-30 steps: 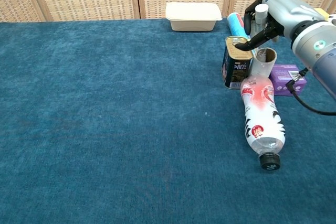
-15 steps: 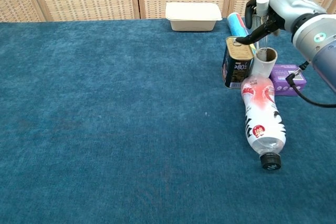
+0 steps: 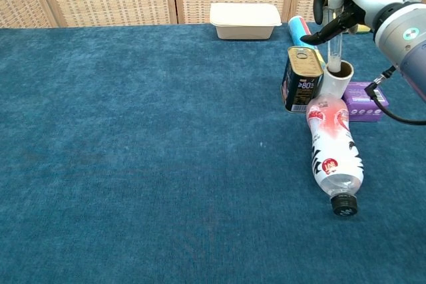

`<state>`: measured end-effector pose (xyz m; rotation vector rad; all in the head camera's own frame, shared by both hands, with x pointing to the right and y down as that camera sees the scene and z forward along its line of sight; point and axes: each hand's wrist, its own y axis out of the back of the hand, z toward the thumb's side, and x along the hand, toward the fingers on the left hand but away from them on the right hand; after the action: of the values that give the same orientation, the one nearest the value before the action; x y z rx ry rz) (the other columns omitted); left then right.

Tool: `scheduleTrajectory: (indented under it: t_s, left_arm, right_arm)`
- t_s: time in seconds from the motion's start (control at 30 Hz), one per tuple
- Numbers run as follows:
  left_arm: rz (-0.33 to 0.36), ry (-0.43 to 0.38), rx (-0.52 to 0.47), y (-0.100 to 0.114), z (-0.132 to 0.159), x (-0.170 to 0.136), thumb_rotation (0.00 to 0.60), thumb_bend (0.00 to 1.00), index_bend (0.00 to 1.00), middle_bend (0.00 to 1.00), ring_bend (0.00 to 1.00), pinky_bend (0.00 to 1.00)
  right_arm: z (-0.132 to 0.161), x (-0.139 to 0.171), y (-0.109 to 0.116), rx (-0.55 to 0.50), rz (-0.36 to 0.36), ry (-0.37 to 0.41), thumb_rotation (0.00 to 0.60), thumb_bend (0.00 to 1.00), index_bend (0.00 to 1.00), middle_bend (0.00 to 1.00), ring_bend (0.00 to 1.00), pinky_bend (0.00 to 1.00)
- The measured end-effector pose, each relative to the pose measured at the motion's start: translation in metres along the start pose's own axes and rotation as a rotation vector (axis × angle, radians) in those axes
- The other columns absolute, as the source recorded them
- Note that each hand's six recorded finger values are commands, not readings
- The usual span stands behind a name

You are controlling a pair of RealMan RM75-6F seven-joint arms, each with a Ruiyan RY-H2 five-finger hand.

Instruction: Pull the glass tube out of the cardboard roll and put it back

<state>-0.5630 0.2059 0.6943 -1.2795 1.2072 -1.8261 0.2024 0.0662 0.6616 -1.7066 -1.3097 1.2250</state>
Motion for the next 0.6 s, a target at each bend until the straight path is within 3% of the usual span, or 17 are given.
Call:
scheduleTrajectory:
  t_s: [0.6]
  left_arm:
    - [0.0, 0.0, 0.001, 0.0001, -0.0001, -0.0001, 0.599, 0.11, 0.4, 0.37, 0.2, 0.29]
  right_arm:
    - [0.0047, -0.0037, 0.0031, -0.012, -0.013, 0.005, 0.6, 0.26, 0.75, 0.85, 0.88, 0.83]
